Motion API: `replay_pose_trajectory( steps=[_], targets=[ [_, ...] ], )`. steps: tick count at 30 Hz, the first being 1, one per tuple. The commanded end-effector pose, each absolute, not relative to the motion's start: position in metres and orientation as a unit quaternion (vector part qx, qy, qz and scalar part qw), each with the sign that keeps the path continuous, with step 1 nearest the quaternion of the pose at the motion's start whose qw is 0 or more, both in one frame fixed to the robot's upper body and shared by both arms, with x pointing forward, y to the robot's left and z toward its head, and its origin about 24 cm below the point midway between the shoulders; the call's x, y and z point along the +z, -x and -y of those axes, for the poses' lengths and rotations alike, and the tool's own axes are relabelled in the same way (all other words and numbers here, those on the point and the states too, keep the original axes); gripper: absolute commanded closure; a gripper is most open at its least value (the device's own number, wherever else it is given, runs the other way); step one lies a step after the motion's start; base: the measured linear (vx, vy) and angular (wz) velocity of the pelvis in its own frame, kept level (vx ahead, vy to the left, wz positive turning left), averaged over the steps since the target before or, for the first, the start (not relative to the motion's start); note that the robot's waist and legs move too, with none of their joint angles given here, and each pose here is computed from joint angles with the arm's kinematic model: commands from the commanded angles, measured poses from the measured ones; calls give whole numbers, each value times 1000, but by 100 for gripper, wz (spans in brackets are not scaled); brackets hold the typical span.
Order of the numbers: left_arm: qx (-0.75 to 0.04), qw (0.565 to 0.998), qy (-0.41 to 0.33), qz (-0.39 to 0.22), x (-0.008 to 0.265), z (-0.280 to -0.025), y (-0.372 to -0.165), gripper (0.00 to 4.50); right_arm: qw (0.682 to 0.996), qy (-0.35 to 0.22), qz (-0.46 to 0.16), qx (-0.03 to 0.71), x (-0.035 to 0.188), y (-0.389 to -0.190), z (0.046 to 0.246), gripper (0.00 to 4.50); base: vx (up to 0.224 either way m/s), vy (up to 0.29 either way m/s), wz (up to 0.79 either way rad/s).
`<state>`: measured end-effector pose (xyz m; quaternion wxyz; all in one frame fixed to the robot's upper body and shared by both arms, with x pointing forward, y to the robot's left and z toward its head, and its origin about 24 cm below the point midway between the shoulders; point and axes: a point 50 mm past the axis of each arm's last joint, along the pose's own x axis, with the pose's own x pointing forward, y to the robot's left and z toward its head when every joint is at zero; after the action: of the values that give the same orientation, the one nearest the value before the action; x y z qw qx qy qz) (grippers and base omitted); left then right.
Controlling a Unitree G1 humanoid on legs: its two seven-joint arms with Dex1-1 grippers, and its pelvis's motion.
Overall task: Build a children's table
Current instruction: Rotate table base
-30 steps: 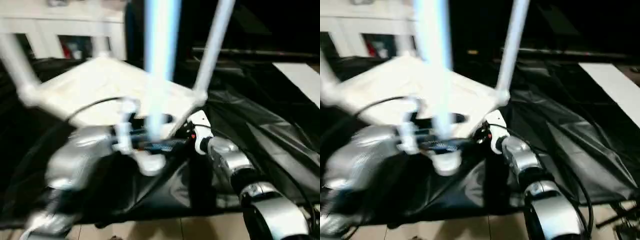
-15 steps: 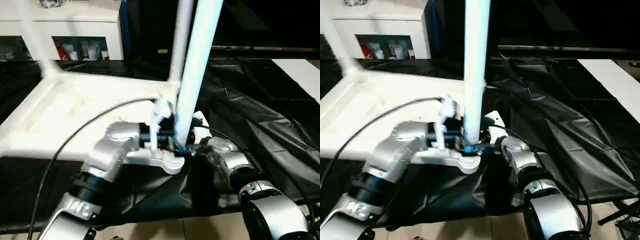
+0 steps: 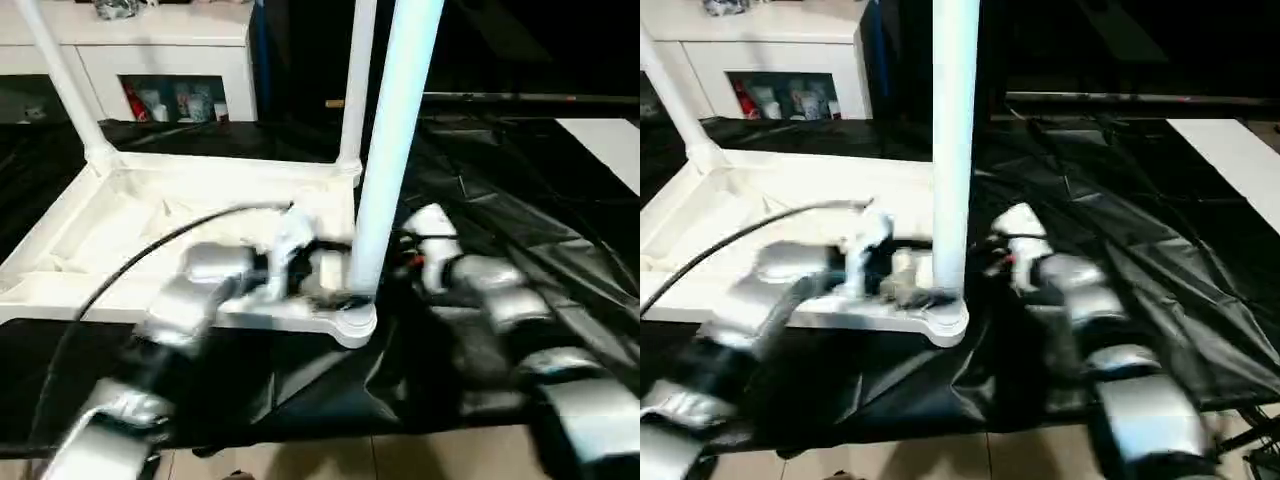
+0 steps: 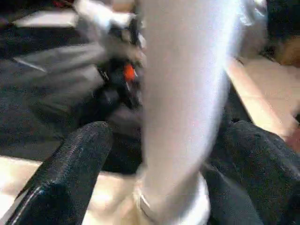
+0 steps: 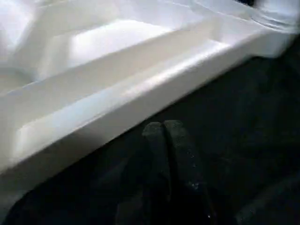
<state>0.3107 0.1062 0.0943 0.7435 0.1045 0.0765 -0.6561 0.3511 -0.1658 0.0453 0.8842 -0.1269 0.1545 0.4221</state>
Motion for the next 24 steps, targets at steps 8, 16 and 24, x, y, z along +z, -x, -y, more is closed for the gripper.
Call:
replay_pose_trajectory(
  steps=[8, 16, 24],
  targets=[
    [-647, 720, -202, -148, 77, -129, -315, 78, 819, 174, -172, 520, 50, -327, 180, 450, 0, 0, 0],
    [-647, 710, -223, -163, 69, -135, -315, 128, 808, 170, -170, 538, 56, -311, 184, 450, 0, 0, 0],
    [-646, 702, -242, -179, 66, -143, -317, 207, 804, 170, -176, 541, 58, -299, 185, 450, 0, 0, 0]
  ],
)
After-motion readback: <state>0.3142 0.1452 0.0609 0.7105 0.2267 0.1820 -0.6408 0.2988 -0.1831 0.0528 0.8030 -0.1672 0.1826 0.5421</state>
